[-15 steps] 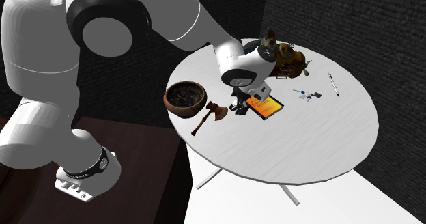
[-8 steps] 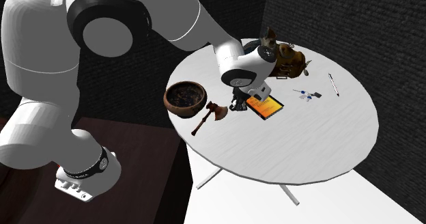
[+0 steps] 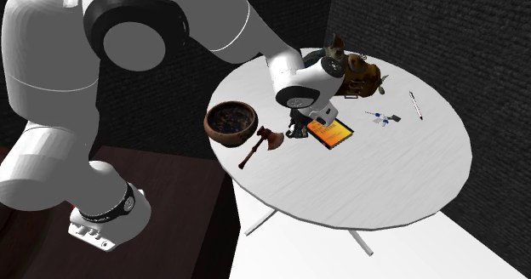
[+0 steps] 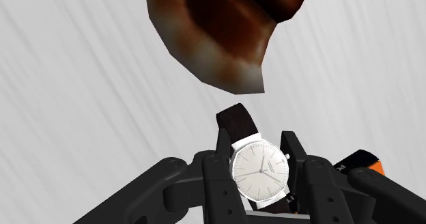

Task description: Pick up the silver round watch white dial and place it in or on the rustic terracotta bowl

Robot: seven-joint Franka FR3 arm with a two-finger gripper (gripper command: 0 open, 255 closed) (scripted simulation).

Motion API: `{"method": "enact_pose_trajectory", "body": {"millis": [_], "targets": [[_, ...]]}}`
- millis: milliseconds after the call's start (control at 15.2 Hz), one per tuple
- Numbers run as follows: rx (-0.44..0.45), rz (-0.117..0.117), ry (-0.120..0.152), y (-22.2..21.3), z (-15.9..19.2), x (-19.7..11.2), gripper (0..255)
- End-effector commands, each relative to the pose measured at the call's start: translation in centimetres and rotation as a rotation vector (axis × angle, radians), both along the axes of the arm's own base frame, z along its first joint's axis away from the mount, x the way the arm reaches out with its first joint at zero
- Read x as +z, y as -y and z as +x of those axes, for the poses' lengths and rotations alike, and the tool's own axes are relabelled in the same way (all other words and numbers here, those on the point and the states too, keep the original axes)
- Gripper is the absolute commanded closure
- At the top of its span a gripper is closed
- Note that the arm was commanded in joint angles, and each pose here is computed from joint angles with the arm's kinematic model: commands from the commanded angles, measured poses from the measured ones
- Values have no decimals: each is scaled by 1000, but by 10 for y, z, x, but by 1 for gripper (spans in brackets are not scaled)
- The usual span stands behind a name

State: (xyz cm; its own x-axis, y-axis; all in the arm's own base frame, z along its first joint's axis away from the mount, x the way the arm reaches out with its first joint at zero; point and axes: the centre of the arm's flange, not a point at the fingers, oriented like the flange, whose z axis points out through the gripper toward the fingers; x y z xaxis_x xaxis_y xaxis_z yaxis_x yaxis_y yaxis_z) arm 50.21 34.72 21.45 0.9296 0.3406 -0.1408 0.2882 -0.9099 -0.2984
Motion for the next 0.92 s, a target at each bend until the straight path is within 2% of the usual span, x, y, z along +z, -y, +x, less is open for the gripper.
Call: {"method": "enact_pose_trajectory", "body": {"millis": [0, 858], "targets": [[0, 0, 0, 0, 0, 5, 255], [0, 0, 0, 0, 0, 74, 255]]}}
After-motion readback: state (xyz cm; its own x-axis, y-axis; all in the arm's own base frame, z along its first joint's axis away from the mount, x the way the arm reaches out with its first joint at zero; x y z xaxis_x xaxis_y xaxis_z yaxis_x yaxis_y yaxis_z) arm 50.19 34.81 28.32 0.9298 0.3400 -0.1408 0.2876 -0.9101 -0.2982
